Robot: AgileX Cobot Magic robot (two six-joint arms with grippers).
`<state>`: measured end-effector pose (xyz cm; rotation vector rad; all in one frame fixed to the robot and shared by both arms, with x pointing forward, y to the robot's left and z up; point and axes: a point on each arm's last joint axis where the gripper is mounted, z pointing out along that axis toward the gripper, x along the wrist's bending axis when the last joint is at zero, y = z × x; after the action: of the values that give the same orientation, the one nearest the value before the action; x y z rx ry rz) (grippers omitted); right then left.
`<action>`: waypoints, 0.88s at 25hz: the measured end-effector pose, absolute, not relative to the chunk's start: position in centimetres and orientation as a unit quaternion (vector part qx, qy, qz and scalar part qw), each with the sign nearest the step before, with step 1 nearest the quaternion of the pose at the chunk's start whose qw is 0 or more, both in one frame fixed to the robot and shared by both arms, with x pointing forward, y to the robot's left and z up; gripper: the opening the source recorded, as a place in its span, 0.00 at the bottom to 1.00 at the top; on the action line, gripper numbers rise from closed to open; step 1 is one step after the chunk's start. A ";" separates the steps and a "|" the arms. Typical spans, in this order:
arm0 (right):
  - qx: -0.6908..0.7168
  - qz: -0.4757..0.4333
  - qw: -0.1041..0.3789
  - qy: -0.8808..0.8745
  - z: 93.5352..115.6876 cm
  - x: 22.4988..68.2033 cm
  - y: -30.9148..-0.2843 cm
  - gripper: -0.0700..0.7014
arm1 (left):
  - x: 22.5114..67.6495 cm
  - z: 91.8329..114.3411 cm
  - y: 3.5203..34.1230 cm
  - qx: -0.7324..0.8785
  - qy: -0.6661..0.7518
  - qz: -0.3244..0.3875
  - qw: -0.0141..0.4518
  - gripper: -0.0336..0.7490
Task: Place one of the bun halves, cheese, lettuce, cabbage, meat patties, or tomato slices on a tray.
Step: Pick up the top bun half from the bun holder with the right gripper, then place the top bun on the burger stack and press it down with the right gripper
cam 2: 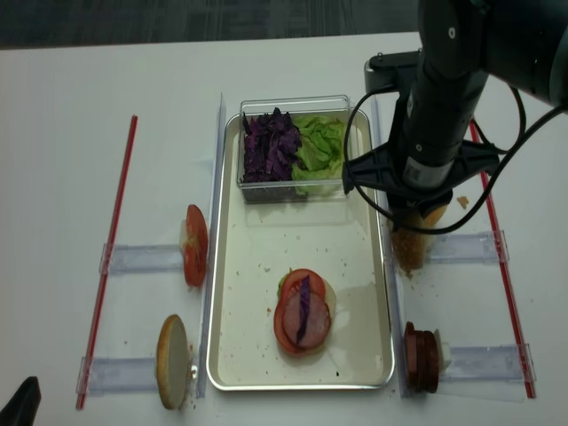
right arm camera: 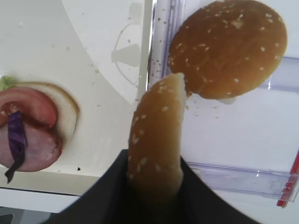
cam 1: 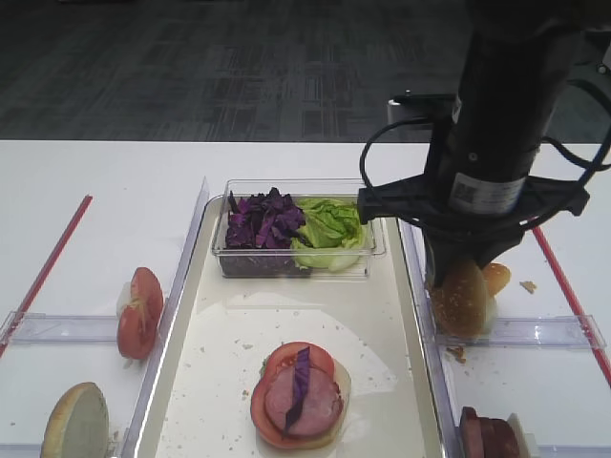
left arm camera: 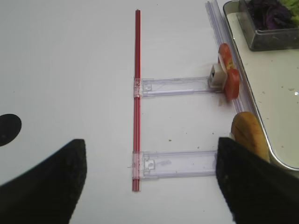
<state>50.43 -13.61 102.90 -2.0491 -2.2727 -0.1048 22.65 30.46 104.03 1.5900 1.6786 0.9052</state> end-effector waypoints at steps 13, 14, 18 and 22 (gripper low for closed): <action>-0.654 -0.043 0.041 -0.755 103.9 46.6 -9.3 0.36 | 22.7 104.0 30.5 0.606 0.640 0.345 0.323 0.71; -0.654 -0.045 0.041 -0.754 104.1 46.3 -9.1 0.36 | 22.7 104.0 30.5 0.606 0.640 0.345 0.323 0.71; -0.668 -0.036 0.045 -0.742 103.9 44.6 -10.2 0.36 | 22.7 104.0 30.5 0.606 0.640 0.345 0.323 0.72; -0.680 -0.036 0.055 -0.730 103.0 42.3 -11.9 0.36 | 22.7 104.0 30.5 0.606 0.640 0.345 0.323 0.71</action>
<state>42.32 -11.91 102.98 -2.0641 -2.2177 -0.1081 22.65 30.46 104.03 1.5900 1.6786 0.9052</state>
